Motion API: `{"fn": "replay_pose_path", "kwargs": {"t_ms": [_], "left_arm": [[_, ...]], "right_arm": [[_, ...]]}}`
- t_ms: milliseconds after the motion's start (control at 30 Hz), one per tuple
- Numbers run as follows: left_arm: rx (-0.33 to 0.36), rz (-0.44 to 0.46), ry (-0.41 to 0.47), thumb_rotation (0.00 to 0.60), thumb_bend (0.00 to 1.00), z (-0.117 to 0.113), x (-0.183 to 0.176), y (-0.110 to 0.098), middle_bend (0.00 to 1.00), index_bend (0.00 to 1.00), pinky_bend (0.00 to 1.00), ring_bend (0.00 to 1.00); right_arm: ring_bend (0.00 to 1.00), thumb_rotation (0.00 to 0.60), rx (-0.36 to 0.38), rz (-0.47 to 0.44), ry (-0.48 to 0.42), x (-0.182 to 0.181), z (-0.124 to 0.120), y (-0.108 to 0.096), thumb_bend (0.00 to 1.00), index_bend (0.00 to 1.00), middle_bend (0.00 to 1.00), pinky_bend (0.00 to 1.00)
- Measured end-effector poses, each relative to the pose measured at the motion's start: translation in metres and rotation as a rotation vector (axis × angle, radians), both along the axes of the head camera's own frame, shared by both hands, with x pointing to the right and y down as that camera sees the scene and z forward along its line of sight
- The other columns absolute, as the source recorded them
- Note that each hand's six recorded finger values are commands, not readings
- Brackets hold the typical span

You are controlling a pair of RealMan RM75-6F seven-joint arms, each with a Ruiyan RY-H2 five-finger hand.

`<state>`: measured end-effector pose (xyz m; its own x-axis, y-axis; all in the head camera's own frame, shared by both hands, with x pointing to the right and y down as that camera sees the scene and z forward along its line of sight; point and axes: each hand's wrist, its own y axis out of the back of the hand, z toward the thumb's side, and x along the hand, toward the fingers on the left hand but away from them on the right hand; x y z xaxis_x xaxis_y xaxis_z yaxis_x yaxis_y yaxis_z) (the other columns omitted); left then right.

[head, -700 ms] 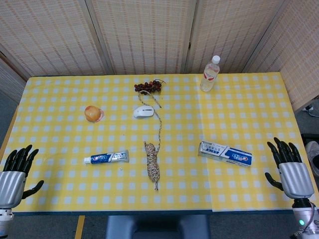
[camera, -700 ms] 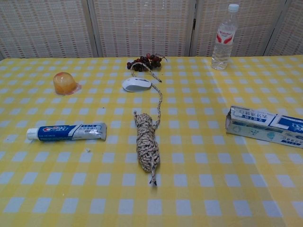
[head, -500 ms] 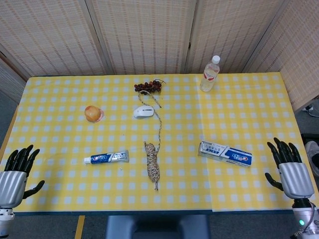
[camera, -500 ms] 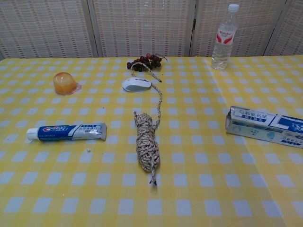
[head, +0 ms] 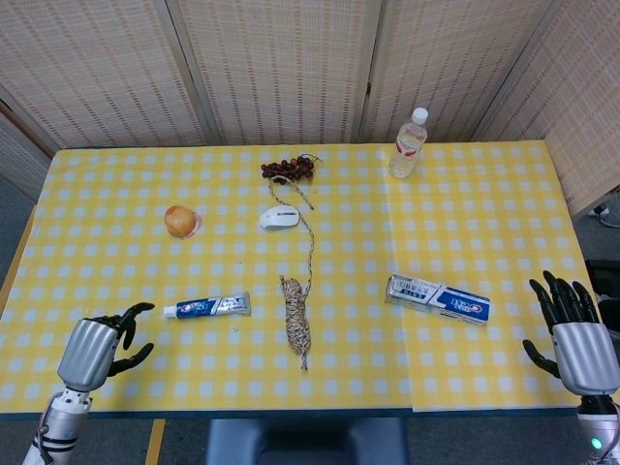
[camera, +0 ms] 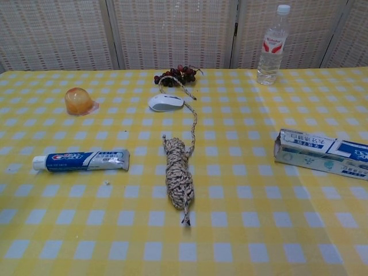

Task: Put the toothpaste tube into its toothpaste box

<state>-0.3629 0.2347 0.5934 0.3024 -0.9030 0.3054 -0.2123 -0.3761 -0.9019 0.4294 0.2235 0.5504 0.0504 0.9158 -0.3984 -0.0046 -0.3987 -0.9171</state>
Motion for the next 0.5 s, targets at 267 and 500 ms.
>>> {"fn": "replay_pose_path", "kwargs": {"t_ms": [267,500], "left_arm": [[-0.106,0.016,-0.131,0.600,0.24,0.046,0.041,-0.007,1.00,0.37,1.00,1.00],[-0.224,0.000,-0.144,0.600,0.24,0.083,0.077,-0.022,1.00,0.36,1.00,1.00]], "right_arm": [[0.00,0.600,-0.015,-0.008,-0.006,-0.003,0.004,-0.002,0.29,0.00,0.00,0.00],[0.00,0.600,-0.024,-0.003,0.000,0.000,0.005,-0.002,0.29,0.00,0.00,0.00]]}}
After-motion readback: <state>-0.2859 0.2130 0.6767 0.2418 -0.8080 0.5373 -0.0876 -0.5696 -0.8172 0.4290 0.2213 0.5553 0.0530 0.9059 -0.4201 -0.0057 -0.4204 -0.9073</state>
